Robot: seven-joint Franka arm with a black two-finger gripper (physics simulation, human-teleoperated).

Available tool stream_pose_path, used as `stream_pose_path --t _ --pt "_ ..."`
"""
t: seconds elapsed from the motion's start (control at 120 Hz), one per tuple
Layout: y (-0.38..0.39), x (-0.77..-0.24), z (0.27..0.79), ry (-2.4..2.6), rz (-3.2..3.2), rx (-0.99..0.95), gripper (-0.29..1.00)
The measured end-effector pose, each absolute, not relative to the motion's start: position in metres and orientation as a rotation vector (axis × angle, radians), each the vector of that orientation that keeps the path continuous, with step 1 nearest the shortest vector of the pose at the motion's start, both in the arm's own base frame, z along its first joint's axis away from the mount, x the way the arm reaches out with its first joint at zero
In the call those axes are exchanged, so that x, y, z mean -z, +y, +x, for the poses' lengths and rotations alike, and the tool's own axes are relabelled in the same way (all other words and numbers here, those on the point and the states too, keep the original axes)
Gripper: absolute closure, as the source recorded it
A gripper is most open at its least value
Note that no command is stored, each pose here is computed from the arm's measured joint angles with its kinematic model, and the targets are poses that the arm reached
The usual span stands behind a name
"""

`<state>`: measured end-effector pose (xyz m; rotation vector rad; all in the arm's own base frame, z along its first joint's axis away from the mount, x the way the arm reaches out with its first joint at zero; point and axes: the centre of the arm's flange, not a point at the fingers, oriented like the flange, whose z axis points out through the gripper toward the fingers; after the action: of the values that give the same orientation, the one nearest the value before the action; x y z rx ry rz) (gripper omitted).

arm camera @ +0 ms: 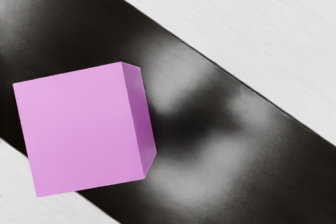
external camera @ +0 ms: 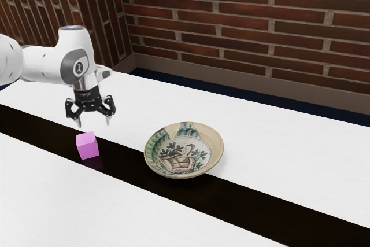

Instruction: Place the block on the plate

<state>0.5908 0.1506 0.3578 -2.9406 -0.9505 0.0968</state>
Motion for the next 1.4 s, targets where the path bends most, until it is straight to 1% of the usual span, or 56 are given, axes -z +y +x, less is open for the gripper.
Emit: stream_pose_path --t 0.258,0.542,0.792,1.125,1.267,1.4 --pt "0.187 -0.335 0.581 -1.203 -2.868 0.023 0.0" --pt "0.206 -0.307 0.582 -1.399 -2.794 0.057 0.0" --pt "0.205 -0.291 0.57 -1.481 -2.751 0.022 0.0" --pt "0.198 -0.269 0.569 -1.498 -2.721 -0.018 0.0" --pt "0.198 -0.261 0.569 -1.504 -2.713 -0.026 0.04" --pt "0.198 -0.26 0.57 -1.506 -2.712 -0.013 0.13"
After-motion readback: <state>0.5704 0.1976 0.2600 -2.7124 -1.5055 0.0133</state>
